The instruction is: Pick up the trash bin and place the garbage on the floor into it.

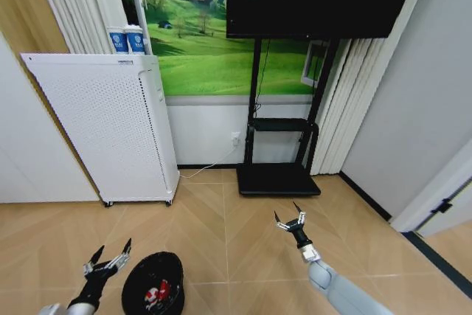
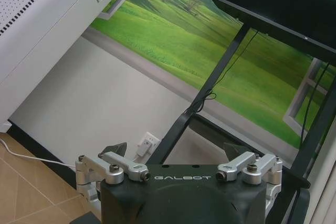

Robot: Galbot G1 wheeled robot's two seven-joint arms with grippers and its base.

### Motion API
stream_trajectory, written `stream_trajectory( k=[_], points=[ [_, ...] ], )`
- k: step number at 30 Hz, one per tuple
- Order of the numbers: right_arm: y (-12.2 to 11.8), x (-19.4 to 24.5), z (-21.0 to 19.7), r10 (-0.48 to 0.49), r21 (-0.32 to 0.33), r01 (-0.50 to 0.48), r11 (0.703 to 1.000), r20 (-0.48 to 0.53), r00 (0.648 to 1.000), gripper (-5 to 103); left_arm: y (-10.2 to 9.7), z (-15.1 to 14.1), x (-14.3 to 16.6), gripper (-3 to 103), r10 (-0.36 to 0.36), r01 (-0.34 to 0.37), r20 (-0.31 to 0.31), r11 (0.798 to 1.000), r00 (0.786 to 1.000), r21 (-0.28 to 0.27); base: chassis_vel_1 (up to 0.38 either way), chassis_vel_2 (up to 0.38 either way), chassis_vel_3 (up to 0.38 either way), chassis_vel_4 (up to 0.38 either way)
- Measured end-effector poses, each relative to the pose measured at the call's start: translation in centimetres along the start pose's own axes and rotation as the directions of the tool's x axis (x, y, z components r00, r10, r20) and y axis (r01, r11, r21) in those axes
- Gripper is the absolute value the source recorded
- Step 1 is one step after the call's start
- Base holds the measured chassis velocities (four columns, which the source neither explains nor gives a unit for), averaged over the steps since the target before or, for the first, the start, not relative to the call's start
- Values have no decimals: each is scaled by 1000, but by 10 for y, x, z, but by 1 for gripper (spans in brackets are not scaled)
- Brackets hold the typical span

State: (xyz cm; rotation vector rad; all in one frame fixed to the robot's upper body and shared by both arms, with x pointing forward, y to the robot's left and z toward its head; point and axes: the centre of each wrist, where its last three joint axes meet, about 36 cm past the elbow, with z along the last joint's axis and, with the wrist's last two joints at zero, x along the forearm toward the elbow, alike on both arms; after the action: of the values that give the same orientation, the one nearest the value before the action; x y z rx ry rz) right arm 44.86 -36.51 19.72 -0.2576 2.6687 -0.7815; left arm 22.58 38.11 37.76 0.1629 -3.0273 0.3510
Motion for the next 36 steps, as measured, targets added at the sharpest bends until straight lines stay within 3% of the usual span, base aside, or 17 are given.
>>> stream_trajectory(
  k=[25, 36],
  points=[
    [-13, -9, -3, 15, -8, -15, 1000, 7, 1000, 100, 1, -4, 1, 100, 2, -2, 0, 1000, 1000, -5, 0, 0, 0, 0],
    [-2, -53, -32, 82, -127, -87, 988, -39, 996, 100, 2, -23, -7, 100, 13, -13, 29, 1000, 999, -4, 0, 0, 0, 0]
  ],
)
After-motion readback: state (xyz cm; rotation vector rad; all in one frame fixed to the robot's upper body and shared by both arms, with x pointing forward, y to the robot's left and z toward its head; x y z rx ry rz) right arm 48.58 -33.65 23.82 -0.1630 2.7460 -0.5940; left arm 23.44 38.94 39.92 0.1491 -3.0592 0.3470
